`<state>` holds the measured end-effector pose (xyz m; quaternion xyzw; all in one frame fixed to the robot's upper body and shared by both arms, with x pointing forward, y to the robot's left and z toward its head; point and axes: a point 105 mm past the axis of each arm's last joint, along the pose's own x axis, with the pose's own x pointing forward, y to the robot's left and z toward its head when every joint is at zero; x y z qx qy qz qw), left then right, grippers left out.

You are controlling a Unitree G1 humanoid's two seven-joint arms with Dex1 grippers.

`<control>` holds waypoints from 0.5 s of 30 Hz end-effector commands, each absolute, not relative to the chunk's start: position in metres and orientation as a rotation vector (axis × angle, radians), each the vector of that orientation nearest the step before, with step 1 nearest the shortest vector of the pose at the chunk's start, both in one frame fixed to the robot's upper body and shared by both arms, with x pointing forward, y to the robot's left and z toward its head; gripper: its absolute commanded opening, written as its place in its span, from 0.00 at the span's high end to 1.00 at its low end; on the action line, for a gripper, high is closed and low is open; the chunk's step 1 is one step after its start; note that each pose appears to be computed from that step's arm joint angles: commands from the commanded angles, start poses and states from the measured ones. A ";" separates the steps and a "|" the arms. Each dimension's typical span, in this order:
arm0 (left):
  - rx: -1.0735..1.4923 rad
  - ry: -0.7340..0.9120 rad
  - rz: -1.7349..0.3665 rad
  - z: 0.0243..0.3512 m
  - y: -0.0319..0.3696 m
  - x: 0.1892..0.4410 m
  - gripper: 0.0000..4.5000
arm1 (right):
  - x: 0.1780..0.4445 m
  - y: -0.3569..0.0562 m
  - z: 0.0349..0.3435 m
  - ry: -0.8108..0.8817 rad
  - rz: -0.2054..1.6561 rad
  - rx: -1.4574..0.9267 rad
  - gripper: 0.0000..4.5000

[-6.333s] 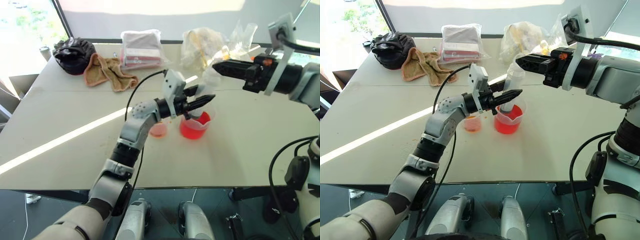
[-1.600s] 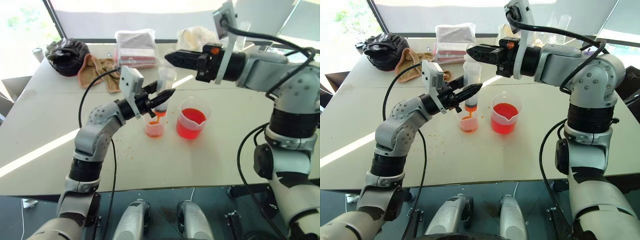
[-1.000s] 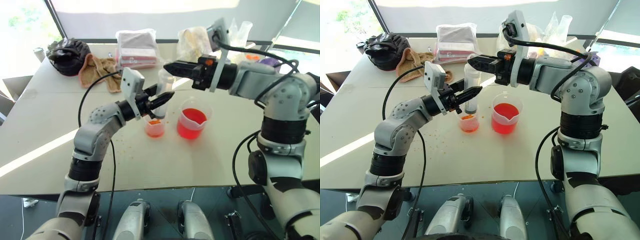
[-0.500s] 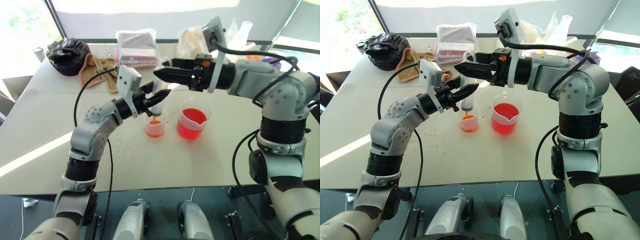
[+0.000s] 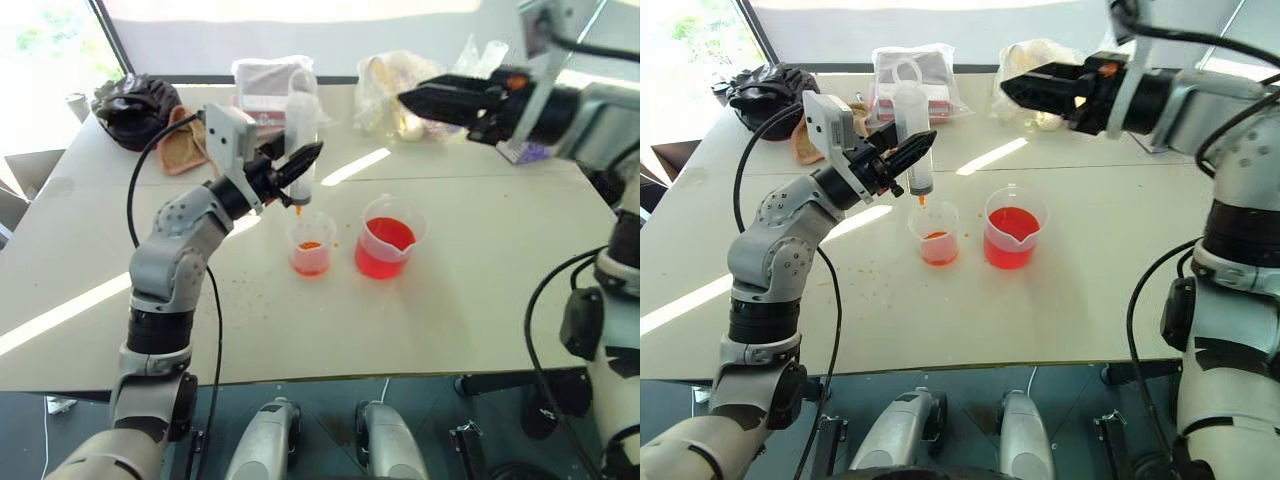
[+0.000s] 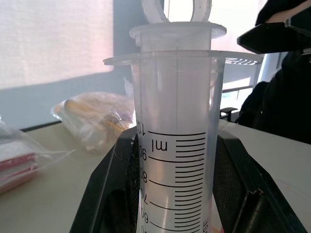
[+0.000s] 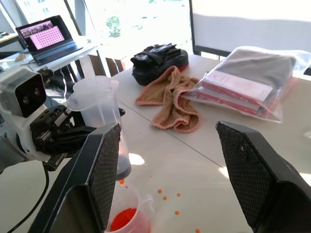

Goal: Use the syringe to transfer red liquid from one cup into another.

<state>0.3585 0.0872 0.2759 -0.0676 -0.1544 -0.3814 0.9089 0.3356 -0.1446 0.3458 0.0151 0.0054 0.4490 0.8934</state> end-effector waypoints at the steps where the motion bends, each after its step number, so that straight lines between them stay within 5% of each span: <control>1: -0.341 -0.276 -0.731 0.323 0.104 0.365 0.67 | 0.324 -0.137 0.343 0.000 0.972 0.004 0.28; 5: -0.508 -0.032 -0.617 0.330 0.120 0.387 0.67 | 0.321 -0.132 0.334 0.007 0.981 0.019 0.28; 10: -0.241 0.434 -0.436 0.265 0.142 0.390 0.67 | 0.321 -0.133 0.325 0.016 0.970 0.035 0.28; 15: -0.187 0.564 -0.415 0.232 0.145 0.379 0.67 | 0.320 -0.133 0.319 0.031 0.959 0.033 0.28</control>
